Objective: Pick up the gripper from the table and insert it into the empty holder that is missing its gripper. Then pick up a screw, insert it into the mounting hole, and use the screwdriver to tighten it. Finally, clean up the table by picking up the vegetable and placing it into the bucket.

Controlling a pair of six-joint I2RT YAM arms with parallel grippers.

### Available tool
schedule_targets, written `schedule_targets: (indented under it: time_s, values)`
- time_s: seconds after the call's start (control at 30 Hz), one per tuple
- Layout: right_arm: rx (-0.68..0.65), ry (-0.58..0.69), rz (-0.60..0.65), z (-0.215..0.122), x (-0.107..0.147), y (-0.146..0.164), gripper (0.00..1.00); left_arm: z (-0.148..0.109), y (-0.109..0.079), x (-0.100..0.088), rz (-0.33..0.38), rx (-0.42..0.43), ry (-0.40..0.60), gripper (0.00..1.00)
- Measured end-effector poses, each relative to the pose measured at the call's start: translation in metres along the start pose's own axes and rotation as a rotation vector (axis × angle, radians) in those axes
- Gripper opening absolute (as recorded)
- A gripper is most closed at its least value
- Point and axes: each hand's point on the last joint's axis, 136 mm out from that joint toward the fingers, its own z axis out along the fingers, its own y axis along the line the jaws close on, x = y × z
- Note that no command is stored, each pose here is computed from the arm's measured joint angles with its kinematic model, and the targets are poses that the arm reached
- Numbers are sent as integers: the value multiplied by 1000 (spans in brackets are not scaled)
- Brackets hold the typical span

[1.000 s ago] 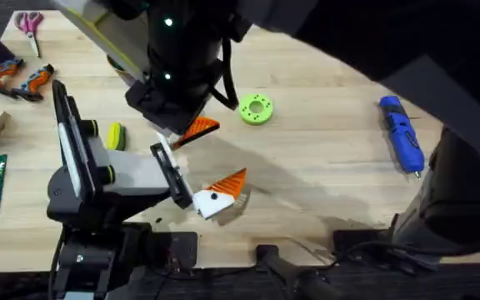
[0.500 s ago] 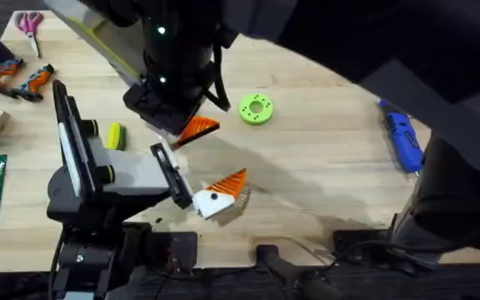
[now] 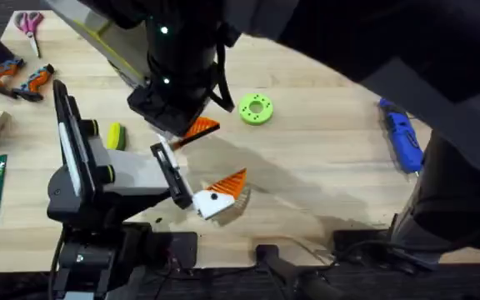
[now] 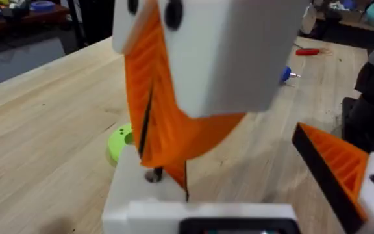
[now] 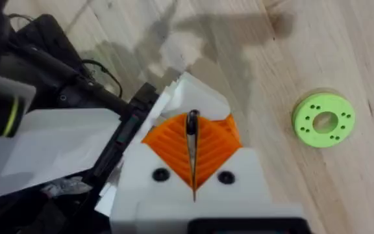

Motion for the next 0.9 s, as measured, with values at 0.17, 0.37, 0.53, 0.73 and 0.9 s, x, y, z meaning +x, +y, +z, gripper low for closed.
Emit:
schedule_targets:
  time_s: [0.17,0.37,0.53,0.73,0.9]
  values:
    - [0,2,0,0,0,0,6,0,0,0,0,0,0,985]
    - [0,1,0,0,0,0,5,0,0,0,0,0,0,986]
    - [0,2,0,4,-3,0,6,0,0,0,-8,0,0,986]
    - [0,-3,0,6,-5,0,5,0,0,0,-12,1,0,986]
    - [0,-2,0,6,-5,0,5,0,0,0,-12,3,0,986]
